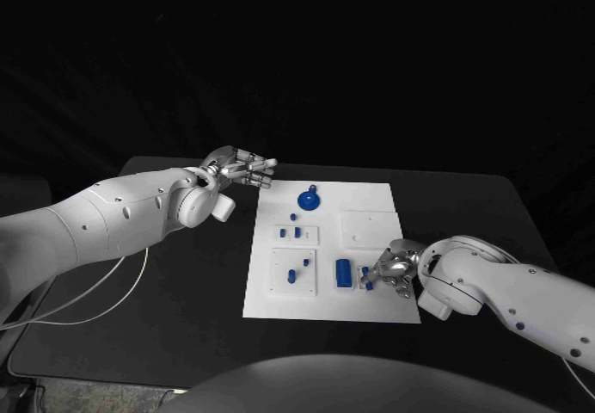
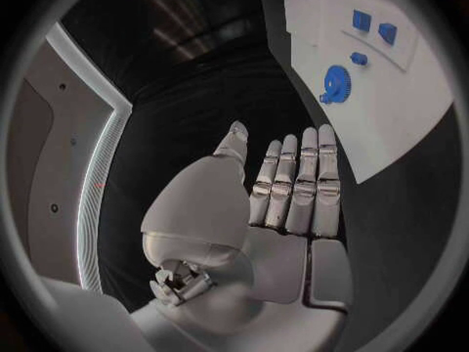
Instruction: Assemble the parts on the task board
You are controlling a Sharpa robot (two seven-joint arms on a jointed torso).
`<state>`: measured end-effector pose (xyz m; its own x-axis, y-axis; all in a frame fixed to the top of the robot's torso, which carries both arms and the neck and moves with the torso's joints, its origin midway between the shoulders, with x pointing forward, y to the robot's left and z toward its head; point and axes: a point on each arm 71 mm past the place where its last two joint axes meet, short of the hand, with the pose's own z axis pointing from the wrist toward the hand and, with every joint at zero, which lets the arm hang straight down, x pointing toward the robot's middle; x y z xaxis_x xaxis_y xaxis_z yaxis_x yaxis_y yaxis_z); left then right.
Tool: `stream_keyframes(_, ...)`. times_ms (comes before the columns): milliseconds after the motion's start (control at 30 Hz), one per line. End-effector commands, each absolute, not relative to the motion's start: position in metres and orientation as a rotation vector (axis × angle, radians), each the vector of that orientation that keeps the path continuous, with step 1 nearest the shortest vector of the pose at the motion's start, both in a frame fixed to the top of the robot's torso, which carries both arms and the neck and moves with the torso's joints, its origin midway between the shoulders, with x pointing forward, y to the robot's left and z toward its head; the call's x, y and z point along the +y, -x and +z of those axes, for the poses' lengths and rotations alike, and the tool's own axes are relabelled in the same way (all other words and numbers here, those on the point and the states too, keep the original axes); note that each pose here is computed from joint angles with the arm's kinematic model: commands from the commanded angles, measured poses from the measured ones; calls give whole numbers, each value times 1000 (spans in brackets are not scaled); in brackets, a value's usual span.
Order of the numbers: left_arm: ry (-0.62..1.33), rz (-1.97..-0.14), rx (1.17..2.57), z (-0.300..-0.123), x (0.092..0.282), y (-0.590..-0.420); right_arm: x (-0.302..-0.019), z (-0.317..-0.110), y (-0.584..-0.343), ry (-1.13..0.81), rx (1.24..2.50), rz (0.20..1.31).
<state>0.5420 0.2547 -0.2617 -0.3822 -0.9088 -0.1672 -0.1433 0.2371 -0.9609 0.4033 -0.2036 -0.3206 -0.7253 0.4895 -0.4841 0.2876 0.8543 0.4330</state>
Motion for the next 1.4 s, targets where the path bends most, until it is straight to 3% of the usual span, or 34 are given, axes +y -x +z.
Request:
stream_keyframes(33, 973, -1237, 1726, -261, 252, -541, -202, -321, -403, -535, 2432, 435)
stream_keyframes(1400, 971, -1229, 1739, -262, 251, -542, -198, -322, -406, -546, 2409, 464)
